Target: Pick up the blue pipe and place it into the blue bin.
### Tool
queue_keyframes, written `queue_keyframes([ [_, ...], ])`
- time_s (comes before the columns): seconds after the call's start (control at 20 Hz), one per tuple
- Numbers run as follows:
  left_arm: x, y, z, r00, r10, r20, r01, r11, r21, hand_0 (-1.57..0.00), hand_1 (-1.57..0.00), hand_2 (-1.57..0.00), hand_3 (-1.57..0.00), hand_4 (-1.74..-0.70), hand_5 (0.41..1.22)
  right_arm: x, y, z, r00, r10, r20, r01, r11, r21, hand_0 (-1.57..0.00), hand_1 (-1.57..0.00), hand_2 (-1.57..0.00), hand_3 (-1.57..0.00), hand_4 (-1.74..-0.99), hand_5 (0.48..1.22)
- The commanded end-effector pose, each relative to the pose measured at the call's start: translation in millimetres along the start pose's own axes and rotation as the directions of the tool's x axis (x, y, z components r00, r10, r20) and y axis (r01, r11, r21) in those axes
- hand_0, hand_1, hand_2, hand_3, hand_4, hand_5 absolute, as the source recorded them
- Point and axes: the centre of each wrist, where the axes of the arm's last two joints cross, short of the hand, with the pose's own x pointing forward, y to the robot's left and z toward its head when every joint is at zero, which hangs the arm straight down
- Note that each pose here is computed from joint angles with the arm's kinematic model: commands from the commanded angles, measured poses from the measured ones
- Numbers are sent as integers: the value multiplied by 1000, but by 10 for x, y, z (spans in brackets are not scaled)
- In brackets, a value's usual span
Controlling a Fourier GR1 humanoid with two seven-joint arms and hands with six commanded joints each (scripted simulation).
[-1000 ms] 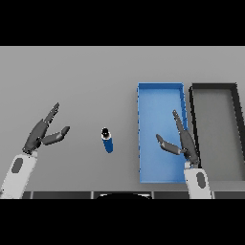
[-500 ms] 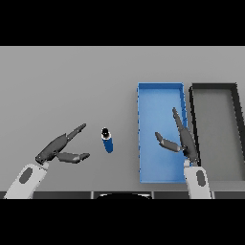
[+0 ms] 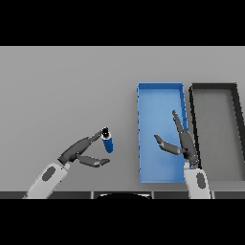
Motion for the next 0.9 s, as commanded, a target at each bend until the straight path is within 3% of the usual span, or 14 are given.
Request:
queue_keyframes([
  [0.0,-15,-16,-73,1000,-1,6,1,1000,4,1,1,1,1,-1140,488,-10,-9,-16,1000,-2,-1,2,1000,-2,1,1,1,1,-1207,555],
  [0.4,-204,-198,-422,999,44,3,-44,998,41,1,1,1,1,-1104,497,-13,7,-27,1000,-5,9,5,1000,-8,1,1,1,1,-1200,547],
  [0.6,-232,-304,-549,993,110,52,-112,993,28,1,1,-87,-44,-1137,567,-39,-14,7,1000,10,5,-10,1000,-12,1,1,1,1,-1188,550],
  [0.75,-183,-289,-638,975,207,77,-209,978,22,-39,-248,-417,-345,-1268,675,-11,-41,-12,1000,4,15,-4,1000,-15,1,1,1,1,-1196,560],
  [0.8,-172,-337,-676,968,237,86,-239,971,17,-179,-411,-578,-590,-1301,784,-26,-34,-5,1000,6,9,-6,1000,-15,1,1,1,1,-1192,560],
  [0.85,-195,-371,-678,963,255,87,-257,966,18,-418,-642,-777,-777,-1383,872,-27,-68,-8,1000,6,5,-6,1000,-17,1,1,1,1,-1191,561],
])
